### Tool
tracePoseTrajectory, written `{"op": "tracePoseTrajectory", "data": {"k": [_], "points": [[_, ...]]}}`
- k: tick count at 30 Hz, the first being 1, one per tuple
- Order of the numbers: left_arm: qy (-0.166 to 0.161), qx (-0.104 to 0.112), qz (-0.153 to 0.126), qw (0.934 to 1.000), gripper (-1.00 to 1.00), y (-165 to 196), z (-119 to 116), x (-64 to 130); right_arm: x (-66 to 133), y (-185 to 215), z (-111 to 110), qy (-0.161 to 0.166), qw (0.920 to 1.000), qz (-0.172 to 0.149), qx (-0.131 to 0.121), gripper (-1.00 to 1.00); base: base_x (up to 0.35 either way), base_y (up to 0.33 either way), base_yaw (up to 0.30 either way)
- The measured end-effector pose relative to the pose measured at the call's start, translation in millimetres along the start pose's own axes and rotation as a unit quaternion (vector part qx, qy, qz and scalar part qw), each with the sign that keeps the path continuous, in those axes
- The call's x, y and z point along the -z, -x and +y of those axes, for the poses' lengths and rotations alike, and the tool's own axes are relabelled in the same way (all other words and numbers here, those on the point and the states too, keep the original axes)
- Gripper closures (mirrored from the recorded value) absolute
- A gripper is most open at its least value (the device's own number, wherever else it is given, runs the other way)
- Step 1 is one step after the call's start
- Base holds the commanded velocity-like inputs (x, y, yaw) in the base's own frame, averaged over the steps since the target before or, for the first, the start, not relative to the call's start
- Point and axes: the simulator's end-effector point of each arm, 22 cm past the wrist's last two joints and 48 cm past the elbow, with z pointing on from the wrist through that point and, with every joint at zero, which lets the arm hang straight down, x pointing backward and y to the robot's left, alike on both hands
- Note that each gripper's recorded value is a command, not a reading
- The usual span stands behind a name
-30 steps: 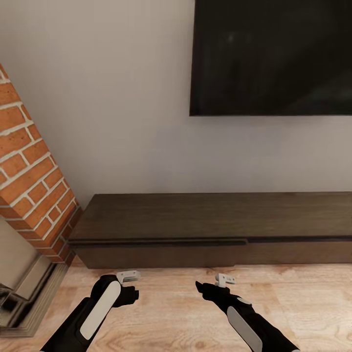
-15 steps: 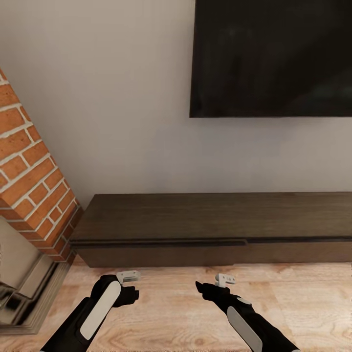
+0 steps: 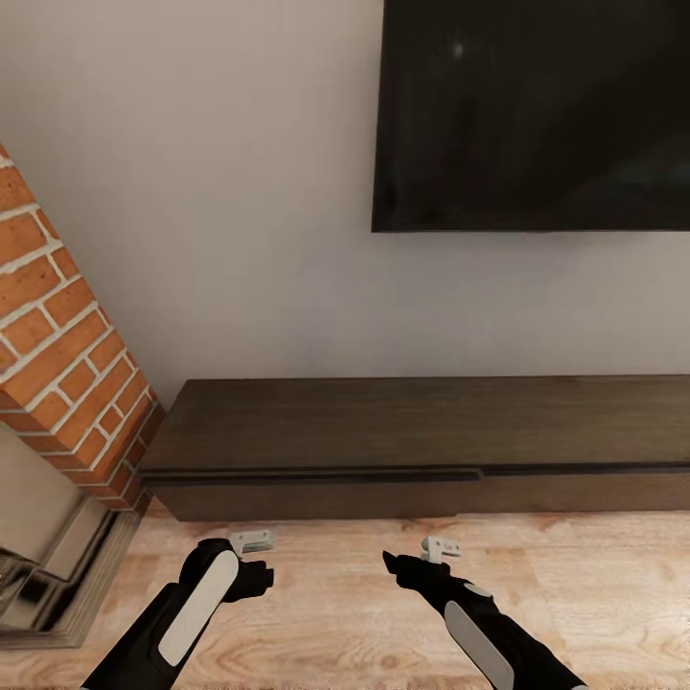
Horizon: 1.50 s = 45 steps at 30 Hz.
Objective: Place each of the two pumpkins and all three candles from the living room inside a cabinet in the living room (use any cabinet), then make sure every cabinet is closed, and position the cauldron so it is next to a table in the living room.
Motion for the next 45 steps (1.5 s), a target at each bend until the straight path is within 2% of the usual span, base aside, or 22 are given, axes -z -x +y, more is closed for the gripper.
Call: {"op": "tracePoseTrajectory", "data": {"k": [16,45], "points": [[0.003,0.0,0.004,1.0,-1.0,4,1,25.5,21.0,14,11,0.001,1.0,0.003,0.003,-1.0,0.0,0.0,-0.013],[0.002,-0.001,0.004,1.0,-1.0,5,1,27.6,22.6,16,7,-0.002,1.0,0.003,-0.001,-1.0,0.0,0.0,-0.269]]}}
